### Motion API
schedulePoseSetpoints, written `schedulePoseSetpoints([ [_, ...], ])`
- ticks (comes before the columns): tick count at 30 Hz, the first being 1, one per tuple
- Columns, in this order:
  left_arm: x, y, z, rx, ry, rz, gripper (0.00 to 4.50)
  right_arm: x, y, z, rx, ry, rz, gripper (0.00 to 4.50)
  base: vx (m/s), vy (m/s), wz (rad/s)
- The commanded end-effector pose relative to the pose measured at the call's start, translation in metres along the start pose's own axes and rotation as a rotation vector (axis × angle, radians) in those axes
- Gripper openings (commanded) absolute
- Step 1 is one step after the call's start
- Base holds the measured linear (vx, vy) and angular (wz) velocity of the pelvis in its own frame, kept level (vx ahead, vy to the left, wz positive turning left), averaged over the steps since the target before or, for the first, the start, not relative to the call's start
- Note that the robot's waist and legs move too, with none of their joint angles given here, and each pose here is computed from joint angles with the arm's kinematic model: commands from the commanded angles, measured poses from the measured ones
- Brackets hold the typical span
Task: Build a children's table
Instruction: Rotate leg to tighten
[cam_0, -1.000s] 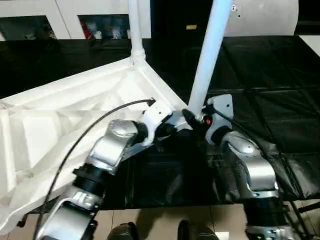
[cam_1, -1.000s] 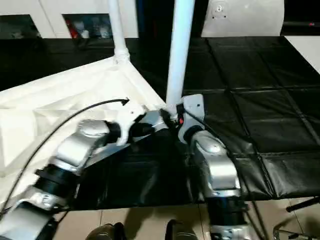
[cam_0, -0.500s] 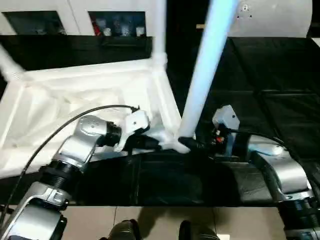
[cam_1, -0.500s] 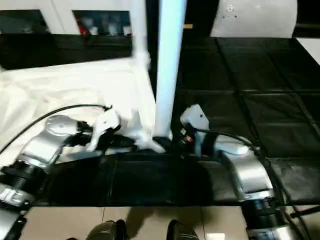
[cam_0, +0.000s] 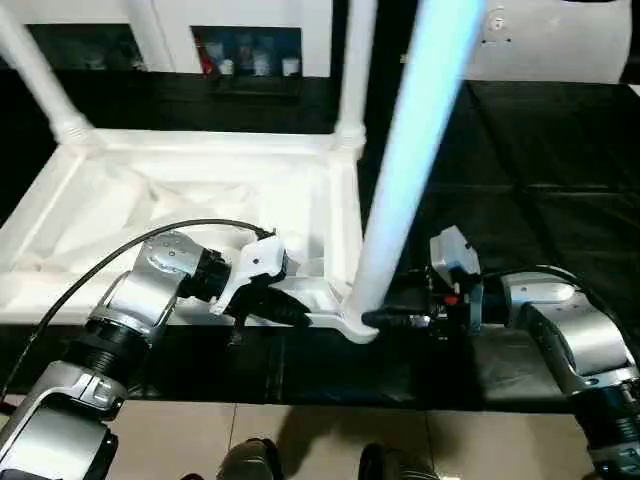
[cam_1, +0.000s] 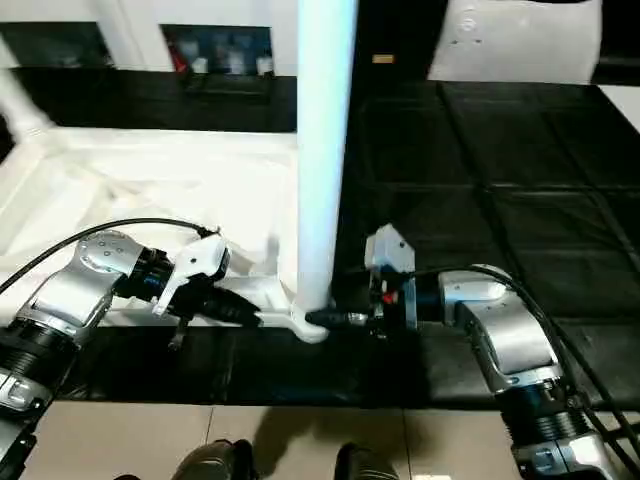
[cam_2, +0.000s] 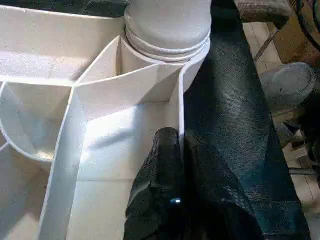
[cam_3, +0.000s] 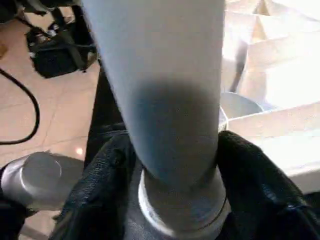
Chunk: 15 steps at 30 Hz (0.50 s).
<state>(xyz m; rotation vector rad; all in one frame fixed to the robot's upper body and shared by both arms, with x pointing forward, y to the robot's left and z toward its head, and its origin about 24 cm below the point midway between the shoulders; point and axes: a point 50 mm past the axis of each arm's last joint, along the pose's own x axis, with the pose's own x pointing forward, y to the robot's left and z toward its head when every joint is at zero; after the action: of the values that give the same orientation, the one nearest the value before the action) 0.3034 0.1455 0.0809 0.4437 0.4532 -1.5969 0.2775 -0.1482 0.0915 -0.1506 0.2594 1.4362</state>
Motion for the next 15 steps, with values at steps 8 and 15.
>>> schedulePoseSetpoints([
  [8,0.006,-0.001,0.01,0.044,-0.02,-0.044,0.0,0.005,0.006,0.0,0.028,-0.007,0.098,1.96,0.0,0.0,0.0],
  [15,0.019,0.004,0.02,-0.033,-0.082,0.112,0.0,0.021,0.018,0.002,0.136,-0.085,0.005,1.94,0.0,0.0,0.0],
])
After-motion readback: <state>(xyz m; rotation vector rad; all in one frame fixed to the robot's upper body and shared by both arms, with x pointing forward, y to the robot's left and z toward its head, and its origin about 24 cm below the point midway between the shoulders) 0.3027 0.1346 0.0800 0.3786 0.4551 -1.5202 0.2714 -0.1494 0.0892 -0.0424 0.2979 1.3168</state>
